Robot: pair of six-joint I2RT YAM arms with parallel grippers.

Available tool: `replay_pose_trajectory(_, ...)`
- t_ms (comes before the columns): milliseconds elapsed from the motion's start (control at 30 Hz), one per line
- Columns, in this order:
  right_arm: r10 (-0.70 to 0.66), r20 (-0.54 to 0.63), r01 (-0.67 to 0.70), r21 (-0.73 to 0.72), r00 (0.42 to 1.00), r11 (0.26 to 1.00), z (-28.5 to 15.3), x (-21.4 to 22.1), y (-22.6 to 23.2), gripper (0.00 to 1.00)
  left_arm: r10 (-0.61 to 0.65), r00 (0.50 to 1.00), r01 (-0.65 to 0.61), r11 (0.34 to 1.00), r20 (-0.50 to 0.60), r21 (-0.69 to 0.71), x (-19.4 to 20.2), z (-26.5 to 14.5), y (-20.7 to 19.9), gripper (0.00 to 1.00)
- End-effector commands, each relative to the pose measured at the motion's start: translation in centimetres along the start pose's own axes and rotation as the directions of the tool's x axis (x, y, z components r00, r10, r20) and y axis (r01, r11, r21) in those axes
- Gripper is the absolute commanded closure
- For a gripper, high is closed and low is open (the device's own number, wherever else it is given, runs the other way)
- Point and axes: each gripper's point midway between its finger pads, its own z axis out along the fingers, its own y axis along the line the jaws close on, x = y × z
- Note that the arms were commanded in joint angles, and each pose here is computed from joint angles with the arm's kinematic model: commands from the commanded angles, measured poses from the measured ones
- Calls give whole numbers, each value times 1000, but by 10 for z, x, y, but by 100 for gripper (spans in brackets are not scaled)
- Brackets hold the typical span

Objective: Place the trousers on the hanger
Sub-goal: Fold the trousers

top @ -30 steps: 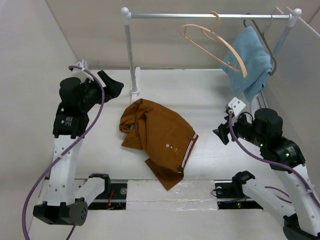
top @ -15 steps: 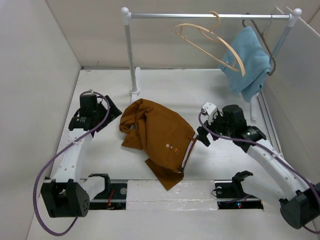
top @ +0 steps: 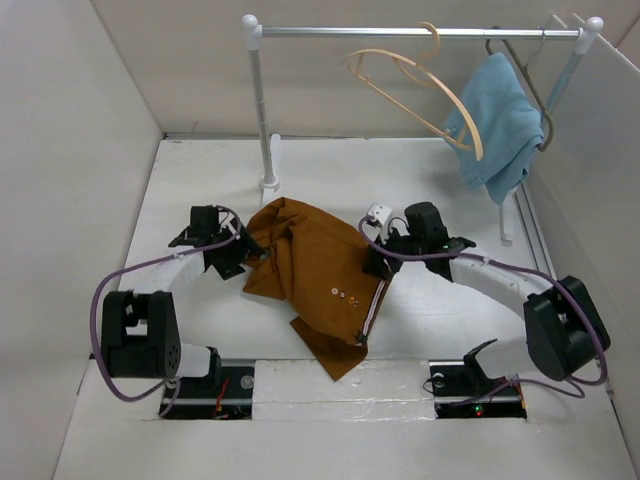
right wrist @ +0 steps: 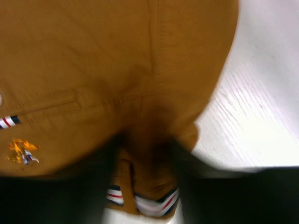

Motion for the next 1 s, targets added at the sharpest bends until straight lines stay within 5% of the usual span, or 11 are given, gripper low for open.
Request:
replay_pose_trajectory(0,-102,145,112,-63,984,992,9,-56,13,61,-1,999,-4,993,42,115,-16,10,-25,35)
replay_pose_trajectory(33,-116,146,125,-53,982,991,8,-68,13,87,1,999,-7,993,54,118,-19,10,-26,74)
replay_pose_trajectory(67,-134,144,141,-38,980,989,6,-76,14,100,15,996,-26,990,82,141,-30,6,-37,97)
replay_pose_trajectory(100,-150,106,150,5,983,989,2,-78,10,100,21,996,-32,991,86,127,-34,0,-39,100)
replay_pose_trajectory(200,-251,147,235,115,957,965,-33,-130,27,100,56,968,-93,985,246,145,-70,-42,-66,100)
replay_pose_trajectory(333,-326,212,295,166,921,941,-97,-183,70,100,46,870,-142,977,491,160,-109,-131,-94,100)
replay_pose_trajectory(467,-353,275,340,95,894,936,-156,-203,129,100,-32,656,-145,975,754,167,-140,-255,-107,100)
replay_pose_trajectory(667,-363,364,397,-21,858,918,-246,-223,187,100,-27,381,-61,997,924,54,-159,-381,-92,100)
replay_pose_trajectory(767,-346,405,379,-1,846,926,-285,-236,194,100,29,288,-11,1000,957,-27,-166,-421,-83,100)
replay_pose_trajectory(900,-315,350,301,96,882,949,-289,-228,171,100,122,272,-59,992,954,-111,-179,-420,-94,100)
replay_pose_trajectory(967,-273,217,219,244,937,945,-269,-204,127,100,213,370,-175,972,904,-158,-190,-368,-114,100)
